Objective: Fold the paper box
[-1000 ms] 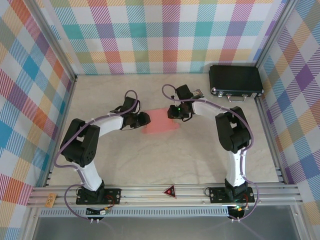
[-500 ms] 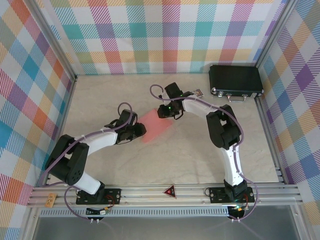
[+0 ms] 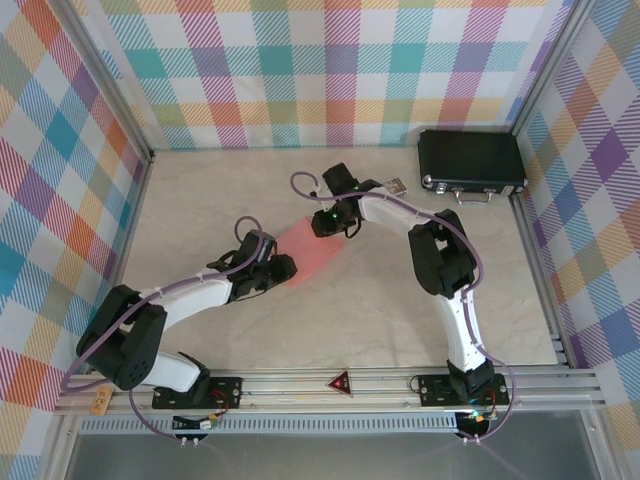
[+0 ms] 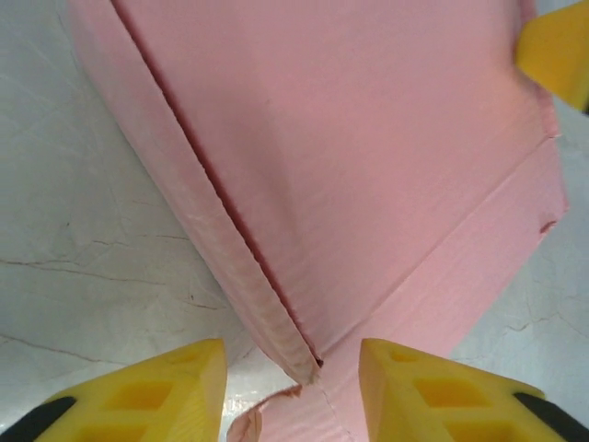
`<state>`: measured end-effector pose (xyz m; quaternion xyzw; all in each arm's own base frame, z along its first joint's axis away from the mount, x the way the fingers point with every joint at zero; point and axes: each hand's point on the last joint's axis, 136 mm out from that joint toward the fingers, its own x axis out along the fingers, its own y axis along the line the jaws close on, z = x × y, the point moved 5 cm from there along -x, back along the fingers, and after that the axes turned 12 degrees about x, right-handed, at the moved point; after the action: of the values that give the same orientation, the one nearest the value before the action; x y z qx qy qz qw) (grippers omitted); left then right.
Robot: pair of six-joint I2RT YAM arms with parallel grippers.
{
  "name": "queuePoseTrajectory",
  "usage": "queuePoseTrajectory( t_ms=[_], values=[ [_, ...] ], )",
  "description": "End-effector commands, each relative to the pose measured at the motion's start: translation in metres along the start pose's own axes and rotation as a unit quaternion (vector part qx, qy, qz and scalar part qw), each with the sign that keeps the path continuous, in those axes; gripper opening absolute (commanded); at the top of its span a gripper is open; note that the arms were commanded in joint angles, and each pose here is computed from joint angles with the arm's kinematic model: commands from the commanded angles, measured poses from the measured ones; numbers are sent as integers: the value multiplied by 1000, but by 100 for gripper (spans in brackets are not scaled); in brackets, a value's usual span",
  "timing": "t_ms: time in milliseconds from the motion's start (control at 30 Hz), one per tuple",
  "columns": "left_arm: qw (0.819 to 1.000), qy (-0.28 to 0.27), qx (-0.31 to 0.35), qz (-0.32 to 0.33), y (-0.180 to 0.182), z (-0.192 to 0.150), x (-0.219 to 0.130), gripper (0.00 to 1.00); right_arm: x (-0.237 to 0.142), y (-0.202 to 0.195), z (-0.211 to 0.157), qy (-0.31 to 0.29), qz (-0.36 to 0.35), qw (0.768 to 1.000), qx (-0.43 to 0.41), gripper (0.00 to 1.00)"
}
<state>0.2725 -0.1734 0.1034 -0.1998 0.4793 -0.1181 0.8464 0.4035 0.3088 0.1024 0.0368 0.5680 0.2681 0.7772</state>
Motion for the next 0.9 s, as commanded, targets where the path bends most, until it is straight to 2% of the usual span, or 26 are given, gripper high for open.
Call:
queuePoseTrajectory(
  t_ms=[0,200,300,467,600,700,867],
  values=[
    [999,-31,14,25,0,11,-19,48,-13,-3,0,-5,-32,999,6,31],
    [994,-61,65,60,3,45,-45,59,-55,-7,12,-58,-37,997,29,38],
    [993,-48,94,60,5,66,-44,61,-63,-4,11,-50,-14,998,25,41],
    [988,-25,138,68,8,101,-25,63,-60,-5,3,-33,-15,999,38,42],
    [983,-4,183,16,0,124,1,64,-66,-7,-8,-40,-9,997,58,43],
    [978,-2,206,-29,-4,132,18,70,-73,-9,-18,-44,-7,996,71,43],
    [974,21,218,-53,3,136,45,72,-88,-15,-39,-53,7,993,106,44]
  ],
)
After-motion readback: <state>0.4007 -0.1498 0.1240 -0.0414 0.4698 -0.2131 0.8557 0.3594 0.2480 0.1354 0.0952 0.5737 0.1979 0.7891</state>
